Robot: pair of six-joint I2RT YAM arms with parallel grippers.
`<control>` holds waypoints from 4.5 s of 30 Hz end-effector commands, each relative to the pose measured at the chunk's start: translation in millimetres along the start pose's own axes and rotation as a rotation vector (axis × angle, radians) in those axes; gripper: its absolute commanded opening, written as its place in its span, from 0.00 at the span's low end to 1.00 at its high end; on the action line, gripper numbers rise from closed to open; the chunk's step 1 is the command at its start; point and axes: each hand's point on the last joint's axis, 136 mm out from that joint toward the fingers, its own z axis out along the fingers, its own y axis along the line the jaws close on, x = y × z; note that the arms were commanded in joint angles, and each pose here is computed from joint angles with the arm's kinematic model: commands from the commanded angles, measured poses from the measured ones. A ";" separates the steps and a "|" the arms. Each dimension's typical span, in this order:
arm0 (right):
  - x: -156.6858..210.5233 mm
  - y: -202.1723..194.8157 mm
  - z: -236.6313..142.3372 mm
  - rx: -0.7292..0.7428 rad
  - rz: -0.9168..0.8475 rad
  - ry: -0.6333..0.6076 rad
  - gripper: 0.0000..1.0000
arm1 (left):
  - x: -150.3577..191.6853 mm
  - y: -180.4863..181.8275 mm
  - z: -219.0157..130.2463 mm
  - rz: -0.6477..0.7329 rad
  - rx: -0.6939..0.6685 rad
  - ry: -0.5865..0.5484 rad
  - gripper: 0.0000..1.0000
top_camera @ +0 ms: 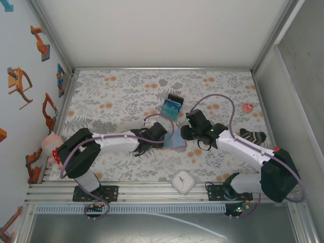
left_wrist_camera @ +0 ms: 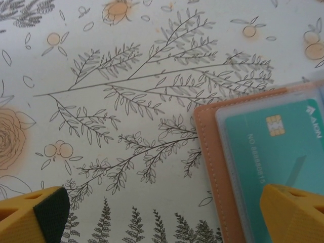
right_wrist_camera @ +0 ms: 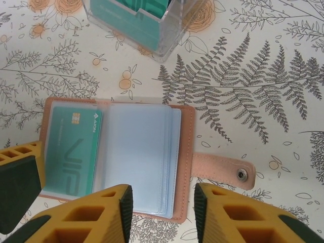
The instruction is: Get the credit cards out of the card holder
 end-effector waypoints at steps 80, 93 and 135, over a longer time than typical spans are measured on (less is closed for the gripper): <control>40.2 75.4 94.7 -0.470 0.264 0.332 0.14 | 53.0 10.1 24.9 -0.076 -0.017 0.149 0.97; 32.3 81.4 88.5 -0.530 0.273 0.320 0.00 | 49.1 5.6 22.0 -0.067 -0.012 0.145 0.97; 22.0 35.2 71.8 -0.372 0.202 0.276 0.00 | -17.2 -21.5 -3.0 0.059 0.042 0.000 0.97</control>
